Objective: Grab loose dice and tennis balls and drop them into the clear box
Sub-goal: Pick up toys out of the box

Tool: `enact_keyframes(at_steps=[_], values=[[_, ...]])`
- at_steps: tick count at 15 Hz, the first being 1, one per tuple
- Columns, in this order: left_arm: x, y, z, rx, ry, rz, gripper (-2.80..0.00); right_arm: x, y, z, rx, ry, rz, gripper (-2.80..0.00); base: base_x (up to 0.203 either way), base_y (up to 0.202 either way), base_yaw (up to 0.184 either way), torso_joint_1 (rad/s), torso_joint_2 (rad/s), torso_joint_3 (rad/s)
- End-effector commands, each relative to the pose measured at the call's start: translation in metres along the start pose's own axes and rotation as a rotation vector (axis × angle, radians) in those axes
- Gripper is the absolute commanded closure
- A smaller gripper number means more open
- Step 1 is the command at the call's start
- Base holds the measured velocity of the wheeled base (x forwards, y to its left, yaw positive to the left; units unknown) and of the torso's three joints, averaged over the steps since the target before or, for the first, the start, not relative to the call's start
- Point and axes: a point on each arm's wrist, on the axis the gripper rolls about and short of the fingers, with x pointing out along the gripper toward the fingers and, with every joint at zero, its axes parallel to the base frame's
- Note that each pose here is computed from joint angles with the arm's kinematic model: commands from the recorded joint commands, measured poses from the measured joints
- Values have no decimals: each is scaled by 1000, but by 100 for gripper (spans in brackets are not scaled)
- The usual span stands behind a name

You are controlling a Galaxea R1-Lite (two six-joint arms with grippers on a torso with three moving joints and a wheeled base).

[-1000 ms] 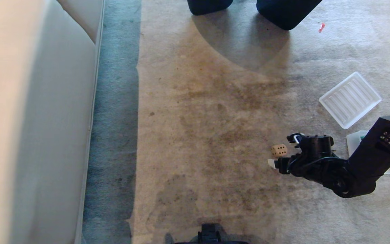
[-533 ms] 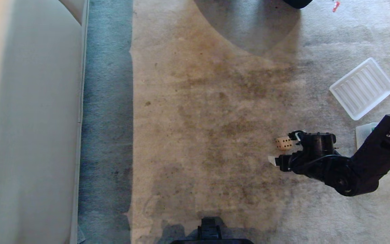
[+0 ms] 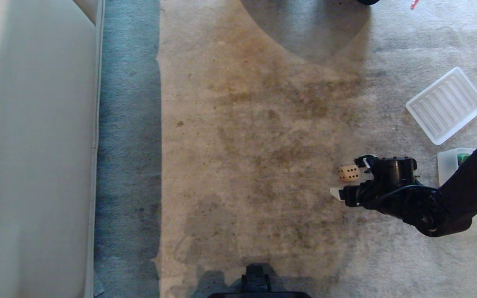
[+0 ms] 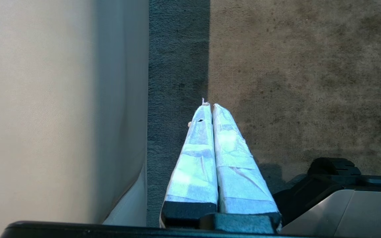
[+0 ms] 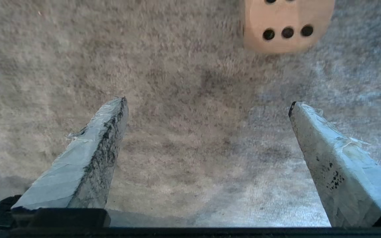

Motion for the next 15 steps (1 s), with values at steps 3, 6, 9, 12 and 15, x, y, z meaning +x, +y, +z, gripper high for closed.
enact_keyframes(at_steps=[3,6,9,12,15], values=[[0,0,0,1,0,1,0,-17,-2,17,-24,-29,-10,-280,0,0,0,0,0,0],[0,0,0,1,0,1,0,-17,-3,17,-24,-29,-11,-280,0,0,0,0,0,0],[0,0,0,1,2,1,0,3,-13,20,-139,-25,-173,-280,0,0,0,0,0,0],[0,0,0,1,2,1,0,4,-15,21,-147,-23,-186,-280,0,0,0,0,0,0],[0,0,0,1,0,1,0,27,-26,7,-200,3,-220,-280,0,0,0,0,0,0]])
